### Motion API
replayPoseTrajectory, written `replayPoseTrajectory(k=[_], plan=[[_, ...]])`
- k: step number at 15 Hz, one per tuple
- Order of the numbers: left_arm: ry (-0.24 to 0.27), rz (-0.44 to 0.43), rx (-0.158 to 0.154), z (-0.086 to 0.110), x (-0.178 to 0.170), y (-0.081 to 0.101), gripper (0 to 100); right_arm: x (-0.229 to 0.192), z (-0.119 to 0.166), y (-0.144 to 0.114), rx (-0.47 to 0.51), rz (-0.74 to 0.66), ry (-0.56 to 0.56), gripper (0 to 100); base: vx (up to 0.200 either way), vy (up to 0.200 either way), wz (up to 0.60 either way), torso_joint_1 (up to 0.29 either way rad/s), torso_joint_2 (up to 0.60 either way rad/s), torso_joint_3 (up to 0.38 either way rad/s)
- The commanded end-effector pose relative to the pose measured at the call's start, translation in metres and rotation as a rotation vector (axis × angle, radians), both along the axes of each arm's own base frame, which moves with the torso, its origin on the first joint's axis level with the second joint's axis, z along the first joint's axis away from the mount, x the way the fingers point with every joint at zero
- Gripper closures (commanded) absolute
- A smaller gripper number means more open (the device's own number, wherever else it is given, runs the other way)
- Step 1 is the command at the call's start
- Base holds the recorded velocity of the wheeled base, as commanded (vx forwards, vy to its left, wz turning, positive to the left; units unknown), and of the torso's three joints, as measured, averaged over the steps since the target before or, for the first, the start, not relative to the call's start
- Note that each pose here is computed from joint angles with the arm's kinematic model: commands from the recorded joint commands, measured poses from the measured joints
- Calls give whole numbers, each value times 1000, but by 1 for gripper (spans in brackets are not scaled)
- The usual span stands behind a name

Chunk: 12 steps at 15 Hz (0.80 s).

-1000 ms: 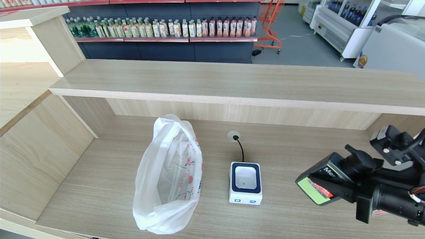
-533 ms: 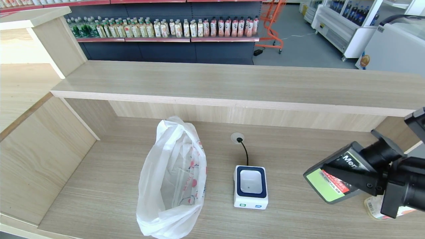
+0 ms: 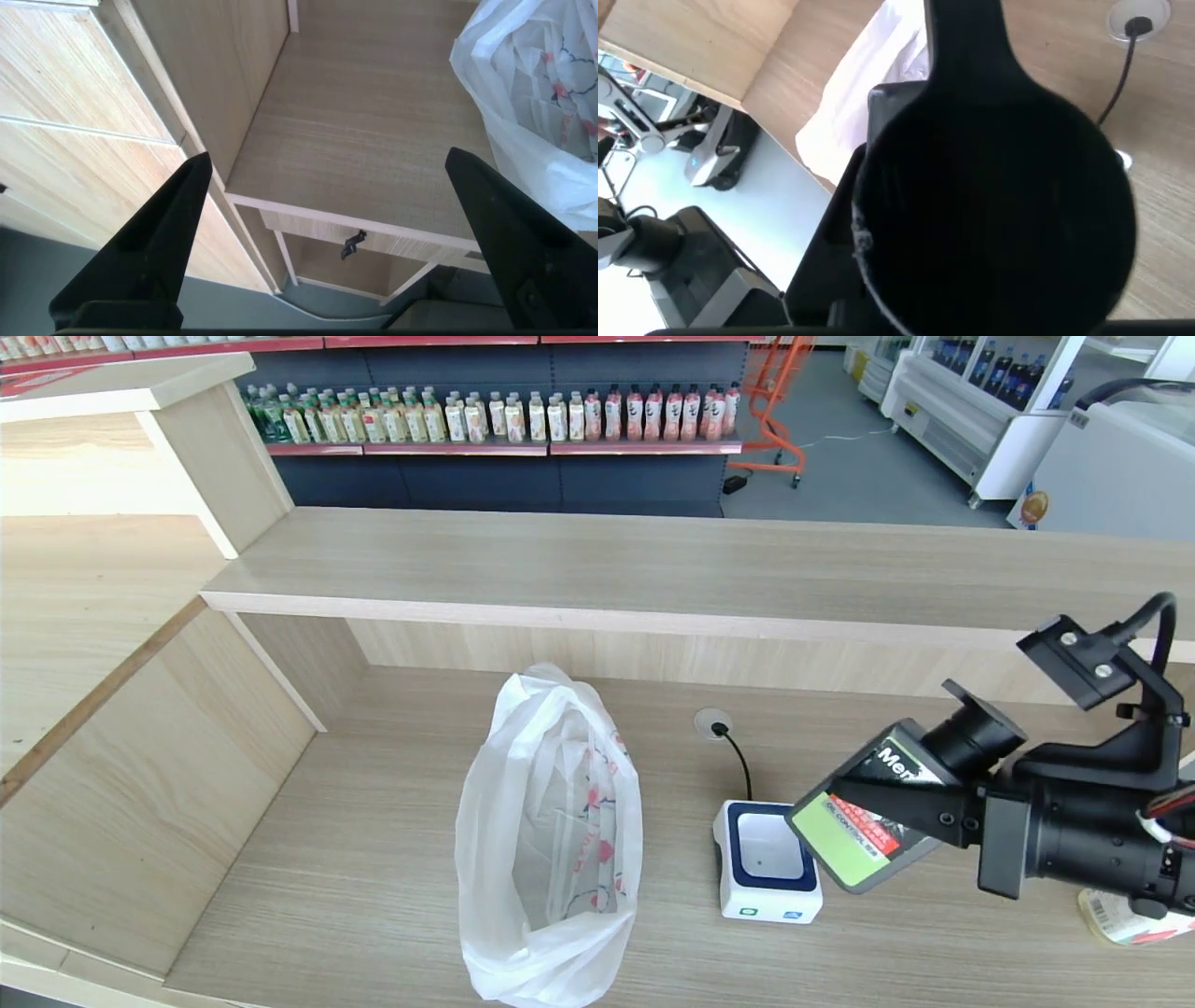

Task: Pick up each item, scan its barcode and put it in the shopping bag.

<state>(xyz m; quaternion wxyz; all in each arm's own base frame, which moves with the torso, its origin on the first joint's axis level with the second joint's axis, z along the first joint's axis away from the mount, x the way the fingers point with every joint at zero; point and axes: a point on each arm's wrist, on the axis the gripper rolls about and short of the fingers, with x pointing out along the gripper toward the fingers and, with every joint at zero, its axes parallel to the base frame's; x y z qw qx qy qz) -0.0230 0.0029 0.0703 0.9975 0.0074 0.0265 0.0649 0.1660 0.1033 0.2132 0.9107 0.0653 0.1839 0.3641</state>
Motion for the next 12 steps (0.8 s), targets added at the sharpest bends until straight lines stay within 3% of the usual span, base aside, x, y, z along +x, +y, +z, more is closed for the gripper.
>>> replayPoseTrajectory(k=[1, 5, 8, 10, 12], plan=[[0, 0, -1, 0, 0, 0, 0, 28, -17, 21, -10, 3, 111, 100, 0, 0, 0, 0, 0, 0], [0, 0, -1, 0, 0, 0, 0, 75, -52, 63, -7, 22, 209, 100, 0, 0, 0, 0, 0, 0], [0, 0, 1, 0, 0, 0, 0, 84, -76, 90, -31, 74, 234, 100, 0, 0, 0, 0, 0, 0], [0, 0, 1, 0, 0, 0, 0, 94, -97, 103, -43, 97, 216, 100, 0, 0, 0, 0, 0, 0], [0, 0, -1, 0, 0, 0, 0, 110, -119, 115, -97, 139, 121, 100, 0, 0, 0, 0, 0, 0]])
